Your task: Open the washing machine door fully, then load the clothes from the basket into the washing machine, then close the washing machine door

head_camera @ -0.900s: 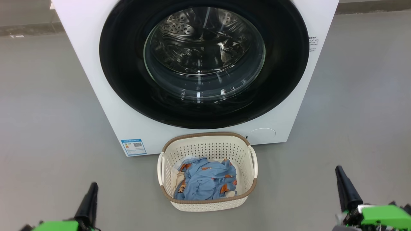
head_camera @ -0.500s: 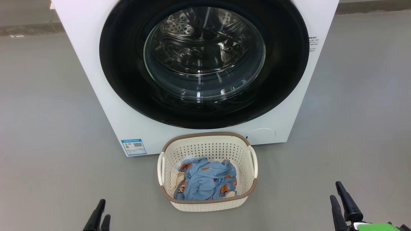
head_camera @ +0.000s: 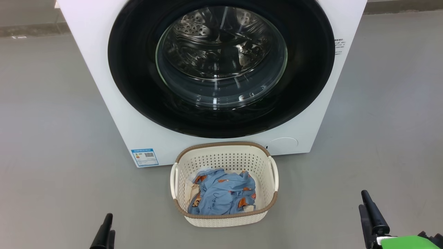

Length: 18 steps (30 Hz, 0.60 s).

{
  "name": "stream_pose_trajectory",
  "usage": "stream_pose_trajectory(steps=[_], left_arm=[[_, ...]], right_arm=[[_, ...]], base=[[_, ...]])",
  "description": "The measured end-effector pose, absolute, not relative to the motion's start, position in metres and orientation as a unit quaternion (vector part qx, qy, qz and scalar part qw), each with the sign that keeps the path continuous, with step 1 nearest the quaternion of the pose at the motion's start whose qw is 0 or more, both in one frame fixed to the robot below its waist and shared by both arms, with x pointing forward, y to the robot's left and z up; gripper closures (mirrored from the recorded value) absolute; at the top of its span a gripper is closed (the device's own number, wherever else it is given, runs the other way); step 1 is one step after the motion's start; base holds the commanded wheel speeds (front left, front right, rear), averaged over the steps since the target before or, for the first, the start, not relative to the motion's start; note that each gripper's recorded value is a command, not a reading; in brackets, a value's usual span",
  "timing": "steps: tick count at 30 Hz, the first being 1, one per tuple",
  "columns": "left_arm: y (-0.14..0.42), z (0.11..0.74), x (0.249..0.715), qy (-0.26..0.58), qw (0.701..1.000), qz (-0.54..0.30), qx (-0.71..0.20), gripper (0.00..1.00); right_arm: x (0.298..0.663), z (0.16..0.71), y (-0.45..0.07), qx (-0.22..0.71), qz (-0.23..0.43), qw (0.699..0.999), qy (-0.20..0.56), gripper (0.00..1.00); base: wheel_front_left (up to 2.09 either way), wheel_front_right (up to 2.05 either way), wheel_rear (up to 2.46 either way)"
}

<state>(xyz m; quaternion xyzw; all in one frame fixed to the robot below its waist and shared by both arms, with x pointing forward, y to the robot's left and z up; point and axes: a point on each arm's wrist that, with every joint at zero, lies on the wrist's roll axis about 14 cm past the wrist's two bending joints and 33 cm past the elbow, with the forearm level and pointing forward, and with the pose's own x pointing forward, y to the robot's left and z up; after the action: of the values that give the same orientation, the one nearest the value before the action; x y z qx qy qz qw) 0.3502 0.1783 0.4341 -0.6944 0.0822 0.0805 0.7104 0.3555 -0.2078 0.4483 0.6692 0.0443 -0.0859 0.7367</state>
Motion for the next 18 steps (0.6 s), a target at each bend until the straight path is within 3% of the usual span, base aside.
stream_pose_trajectory(steps=[18], left_arm=[[0.187,0.441,0.35,0.072,0.797,0.078,-0.595,0.0]], right_arm=[[0.365,0.473,-0.202,0.52,-0.049,0.852,0.031,0.0]], base=[[0.0,0.0,0.0]])
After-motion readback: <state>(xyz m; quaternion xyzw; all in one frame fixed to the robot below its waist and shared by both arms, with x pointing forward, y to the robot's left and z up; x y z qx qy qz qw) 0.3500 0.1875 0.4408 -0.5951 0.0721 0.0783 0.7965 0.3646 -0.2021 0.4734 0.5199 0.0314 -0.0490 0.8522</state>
